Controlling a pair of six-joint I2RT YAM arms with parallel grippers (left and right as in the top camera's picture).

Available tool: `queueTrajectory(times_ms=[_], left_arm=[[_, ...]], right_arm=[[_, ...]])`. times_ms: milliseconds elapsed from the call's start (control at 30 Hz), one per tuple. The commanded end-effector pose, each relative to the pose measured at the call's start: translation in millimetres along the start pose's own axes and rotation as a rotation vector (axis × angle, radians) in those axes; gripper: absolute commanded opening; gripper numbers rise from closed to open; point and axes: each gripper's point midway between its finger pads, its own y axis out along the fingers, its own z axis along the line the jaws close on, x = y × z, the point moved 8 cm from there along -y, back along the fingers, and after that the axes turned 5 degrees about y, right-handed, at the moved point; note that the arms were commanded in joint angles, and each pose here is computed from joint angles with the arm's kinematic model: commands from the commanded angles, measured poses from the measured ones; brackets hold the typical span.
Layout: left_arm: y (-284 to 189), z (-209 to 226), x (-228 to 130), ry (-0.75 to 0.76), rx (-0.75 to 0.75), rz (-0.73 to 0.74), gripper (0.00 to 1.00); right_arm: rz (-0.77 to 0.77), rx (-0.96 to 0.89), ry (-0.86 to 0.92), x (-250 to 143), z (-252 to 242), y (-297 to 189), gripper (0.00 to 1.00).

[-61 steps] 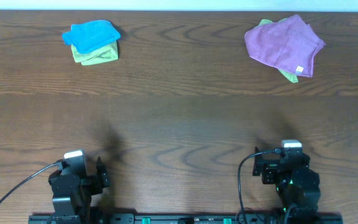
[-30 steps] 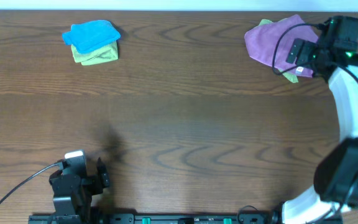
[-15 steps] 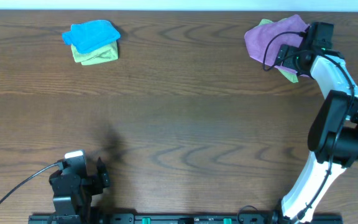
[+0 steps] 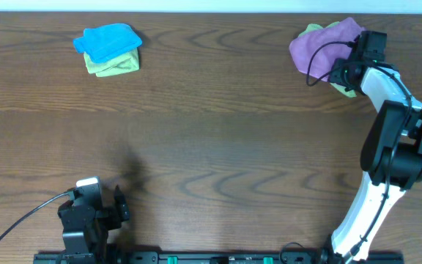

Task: Fold the cloth
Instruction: 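Grasp the purple cloth edge with the right gripper and lift, then drag the purple cloth toward the table center with the right gripper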

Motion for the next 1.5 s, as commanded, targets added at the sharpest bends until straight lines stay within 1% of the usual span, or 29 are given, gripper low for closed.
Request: queueTrajectory(times_ms=[0,133,300,333,367,400,433,533,567,733,833,933,1067,1167,1300,1467], left_arm=[[-1,1,0,0.009,0.010,-0.006,0.95],[-1,1,0,0.009,0.010,-0.006,0.95],[-1,1,0,0.009,0.010,-0.006,0.95],[-1,1,0,0.009,0.010,-0.006,0.96],[-1,1,0,0.009,0.010,-0.006,0.96],[-1,1,0,0.009,0.010,-0.006,0.95],[-1,1,0,0.009,0.010,-0.006,0.96],[-1,1,0,0.009,0.010,-0.006,0.95],[-1,1,0,0.009,0.010,-0.006,0.95],[-1,1,0,0.009,0.010,-0.006,0.95],[-1,1,0,0.009,0.010,-0.006,0.95],[-1,1,0,0.009,0.010,-0.006,0.95],[-1,1,0,0.009,0.010,-0.006,0.95],[-1,1,0,0.009,0.010,-0.006,0.95],[-1,1,0,0.009,0.010,-0.006,0.96],[-1,1,0,0.009,0.010,-0.006,0.95]], right_arm=[[-0.024,-0.009,0.005,8,-3,-1,0.01],[-0.062,0.001,0.002,18,1,-17,0.01],[-0.131,0.018,-0.002,35,7,-47,0.01],[-0.147,0.022,-0.003,38,8,-56,0.03],[-0.157,0.025,-0.004,41,9,-62,0.05],[-0.170,0.028,-0.005,43,10,-69,0.17],[-0.178,0.031,-0.006,45,11,-75,0.24],[-0.174,0.029,-0.005,45,11,-79,0.13],[-0.165,0.028,-0.005,44,11,-79,0.02],[-0.152,0.025,-0.006,41,10,-80,0.01],[-0.172,0.053,-0.045,45,18,-92,0.01],[-0.248,0.074,-0.125,55,31,-119,0.01],[-0.407,0.121,-0.223,71,58,-182,0.01],[-0.470,0.154,-0.262,71,74,-220,0.01],[-0.494,0.215,-0.325,51,101,-274,0.01],[-0.395,0.265,-0.424,8,124,-311,0.01]])
